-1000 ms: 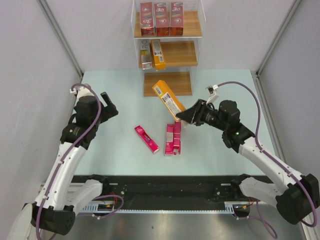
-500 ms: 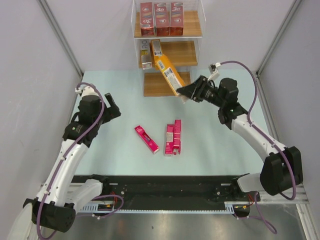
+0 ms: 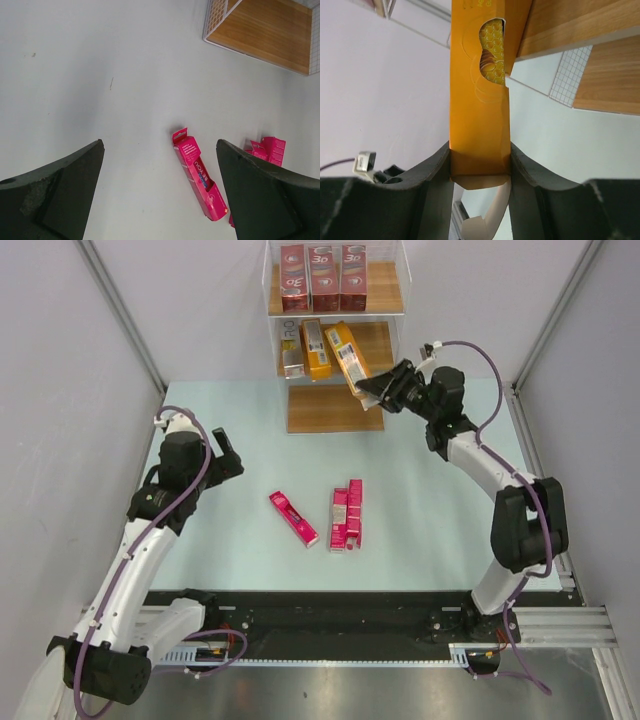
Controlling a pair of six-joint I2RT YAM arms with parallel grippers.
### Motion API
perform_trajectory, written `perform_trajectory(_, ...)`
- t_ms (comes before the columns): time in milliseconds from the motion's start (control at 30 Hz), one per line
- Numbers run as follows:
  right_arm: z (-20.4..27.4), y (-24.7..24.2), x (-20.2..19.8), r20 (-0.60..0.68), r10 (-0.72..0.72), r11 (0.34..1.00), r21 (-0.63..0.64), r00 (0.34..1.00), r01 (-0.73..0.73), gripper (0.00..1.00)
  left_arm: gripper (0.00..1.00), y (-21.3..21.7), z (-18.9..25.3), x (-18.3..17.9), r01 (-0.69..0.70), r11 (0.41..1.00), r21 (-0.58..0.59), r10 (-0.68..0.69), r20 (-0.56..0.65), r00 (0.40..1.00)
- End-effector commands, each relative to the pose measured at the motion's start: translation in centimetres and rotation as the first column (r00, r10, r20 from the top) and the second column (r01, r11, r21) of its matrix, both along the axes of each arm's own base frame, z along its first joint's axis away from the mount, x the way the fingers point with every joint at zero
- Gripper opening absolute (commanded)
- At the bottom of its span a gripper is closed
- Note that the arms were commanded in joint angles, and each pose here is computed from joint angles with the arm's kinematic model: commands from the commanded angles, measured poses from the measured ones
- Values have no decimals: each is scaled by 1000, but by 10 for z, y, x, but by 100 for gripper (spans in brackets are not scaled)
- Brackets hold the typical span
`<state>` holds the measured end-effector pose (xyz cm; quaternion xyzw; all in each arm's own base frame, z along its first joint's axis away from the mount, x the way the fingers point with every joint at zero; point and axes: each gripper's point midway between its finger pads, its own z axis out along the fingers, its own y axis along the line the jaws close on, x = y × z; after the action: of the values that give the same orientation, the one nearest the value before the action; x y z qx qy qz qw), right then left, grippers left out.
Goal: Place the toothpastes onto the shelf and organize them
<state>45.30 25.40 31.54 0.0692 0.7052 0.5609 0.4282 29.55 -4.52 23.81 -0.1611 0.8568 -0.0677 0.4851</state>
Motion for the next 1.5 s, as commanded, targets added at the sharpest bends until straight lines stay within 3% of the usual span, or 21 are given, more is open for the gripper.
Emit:
perform_trajectory(0,53,-3,29,83,-83,988,141,993,70,17,100,-4,5,0,24,1000,0,-24,29,999)
perform_trajectory(67,57,0,39,61,-93,978,191,994,80,17,99,-5,5,-1,30,1000,-4,-30,30,999)
perform_trajectory(333,37,35,84,-60,-115,975,185,992,125,17,100,-10,6,-2,58,998,-21,-57,34,998)
perform_trajectory(633,17,57,99,-123,-150,973,159,981,169,23,100,-12,9,-5,73,997,-25,-72,36,997)
perform_trajectory(833,3,67,96,-150,-128,978,143,980,149,34,100,-12,9,-6,74,997,-26,-74,34,997)
perform_trajectory(967,-1,73,90,-154,-119,983,119,981,138,54,100,-13,10,-5,79,996,-30,-78,37,996)
perform_trajectory(1133,-4,73,85,-154,-117,988,83,981,131,69,100,-13,9,-7,82,996,-30,-81,34,996)
perform_trajectory(1267,-16,65,81,-179,-161,987,-4,971,163,80,100,-15,9,-8,88,995,-37,-86,38,996)
perform_trajectory(1467,-35,38,73,-114,-302,922,-286,947,260,94,100,-18,9,-9,102,994,-50,-100,41,994)
